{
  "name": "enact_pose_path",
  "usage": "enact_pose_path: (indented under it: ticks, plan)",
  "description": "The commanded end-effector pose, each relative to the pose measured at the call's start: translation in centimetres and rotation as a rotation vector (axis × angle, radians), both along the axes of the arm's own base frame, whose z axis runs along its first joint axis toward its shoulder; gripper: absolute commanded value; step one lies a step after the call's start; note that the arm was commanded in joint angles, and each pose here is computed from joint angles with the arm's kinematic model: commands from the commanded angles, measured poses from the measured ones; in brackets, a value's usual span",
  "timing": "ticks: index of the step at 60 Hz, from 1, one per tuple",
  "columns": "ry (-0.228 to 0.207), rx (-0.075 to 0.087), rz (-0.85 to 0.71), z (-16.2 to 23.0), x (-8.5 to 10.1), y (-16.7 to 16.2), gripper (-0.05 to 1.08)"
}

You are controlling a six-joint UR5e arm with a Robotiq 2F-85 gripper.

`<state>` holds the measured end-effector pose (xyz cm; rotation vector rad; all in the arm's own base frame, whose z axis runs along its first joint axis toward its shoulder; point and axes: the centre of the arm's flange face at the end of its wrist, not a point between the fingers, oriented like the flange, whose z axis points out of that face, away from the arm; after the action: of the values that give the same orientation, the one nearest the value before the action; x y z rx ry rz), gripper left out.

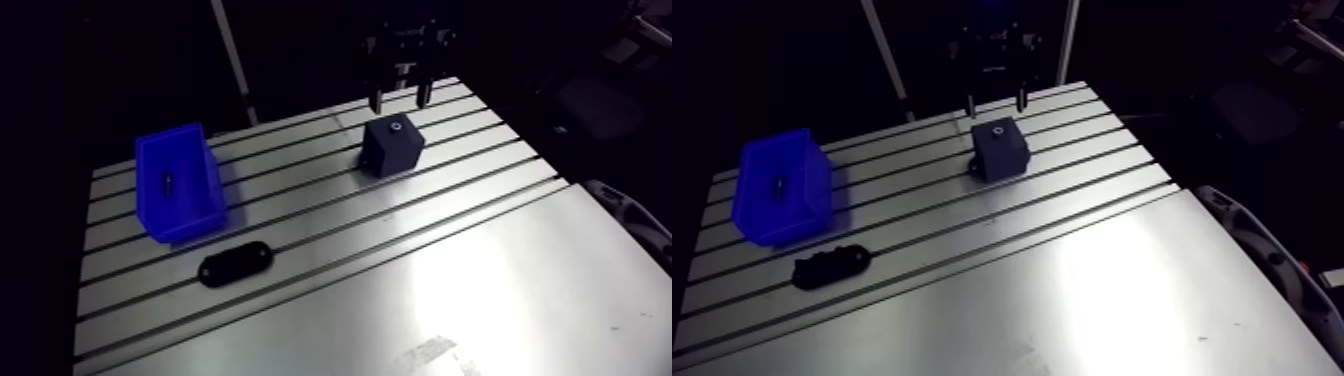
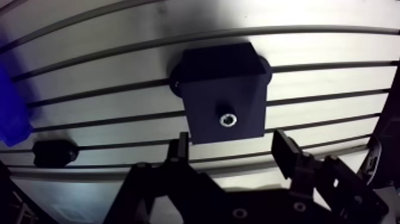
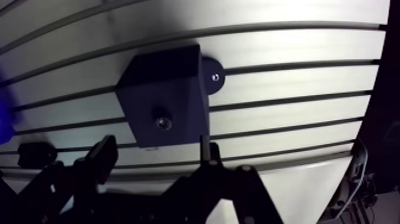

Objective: Pick up the M10 bolt and insert it into the hole until fully seated.

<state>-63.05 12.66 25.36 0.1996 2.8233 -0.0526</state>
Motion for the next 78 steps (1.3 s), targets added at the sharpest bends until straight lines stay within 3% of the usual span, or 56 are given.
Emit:
enact_pose_path:
  ticks: [1, 9, 15, 30, 37, 40, 47, 51, 57, 78]
  plan:
    - [0.014, 0.003, -0.001, 0.6, -0.1, 0.0, 0.0]
    - [0.043, 0.011, -0.001, 2.6, 0.0, -0.1, 0.0]
    - [0.074, 0.027, 0.013, 5.3, 0.5, -1.2, 0.0]
    - [0.125, 0.054, 0.062, 13.2, 2.7, -5.8, 0.0]
    - [0.18, 0.071, 0.071, 16.9, 4.1, -8.5, 0.0]
    - [0.203, 0.084, 0.096, 18.3, 4.6, -11.3, 0.0]
    - [0.226, 0.081, 0.152, 20.0, 5.8, -15.5, 0.0]
    - [0.212, 0.061, 0.185, 21.1, 7.2, -18.7, 0.0]
    - [0.214, 0.05, 0.193, 21.9, 8.3, -21.9, 0.01]
    - [0.246, 0.049, 0.224, 25.4, 12.2, -24.9, 0.01]
